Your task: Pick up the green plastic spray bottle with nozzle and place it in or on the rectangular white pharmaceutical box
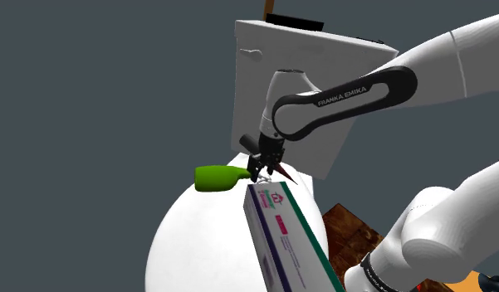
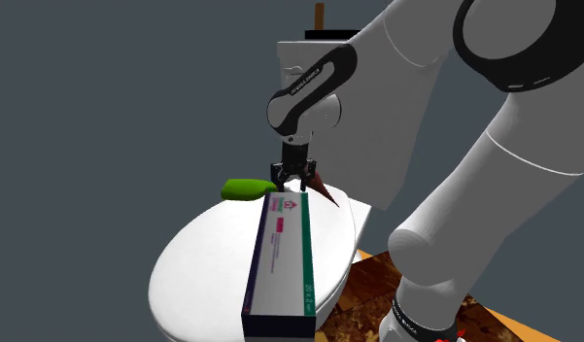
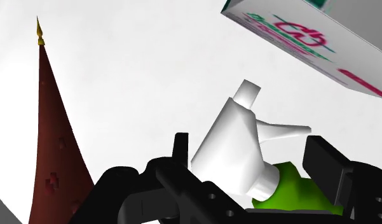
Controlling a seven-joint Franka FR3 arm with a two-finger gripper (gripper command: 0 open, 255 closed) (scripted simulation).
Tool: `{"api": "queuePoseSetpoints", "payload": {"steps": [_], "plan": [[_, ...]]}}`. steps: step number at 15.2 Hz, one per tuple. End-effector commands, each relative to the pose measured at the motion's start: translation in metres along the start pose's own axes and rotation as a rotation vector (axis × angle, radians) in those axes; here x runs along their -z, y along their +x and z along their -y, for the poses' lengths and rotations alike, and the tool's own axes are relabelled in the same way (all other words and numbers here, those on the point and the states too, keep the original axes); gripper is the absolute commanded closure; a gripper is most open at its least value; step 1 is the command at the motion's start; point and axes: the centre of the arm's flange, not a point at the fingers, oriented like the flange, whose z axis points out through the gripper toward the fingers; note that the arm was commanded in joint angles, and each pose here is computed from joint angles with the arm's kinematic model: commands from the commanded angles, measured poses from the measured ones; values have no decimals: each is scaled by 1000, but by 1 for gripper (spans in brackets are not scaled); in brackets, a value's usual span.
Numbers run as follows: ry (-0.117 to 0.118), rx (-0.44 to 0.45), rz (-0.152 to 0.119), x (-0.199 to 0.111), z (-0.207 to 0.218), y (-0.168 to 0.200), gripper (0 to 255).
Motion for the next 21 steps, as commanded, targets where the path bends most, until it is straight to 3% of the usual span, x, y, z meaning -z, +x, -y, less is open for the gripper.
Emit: {"api": "queuePoseSetpoints", "payload": {"steps": [1,21], "plan": [[0,0,0,11,1,-1,255],[0,0,0,116,10,-4,255]]}}
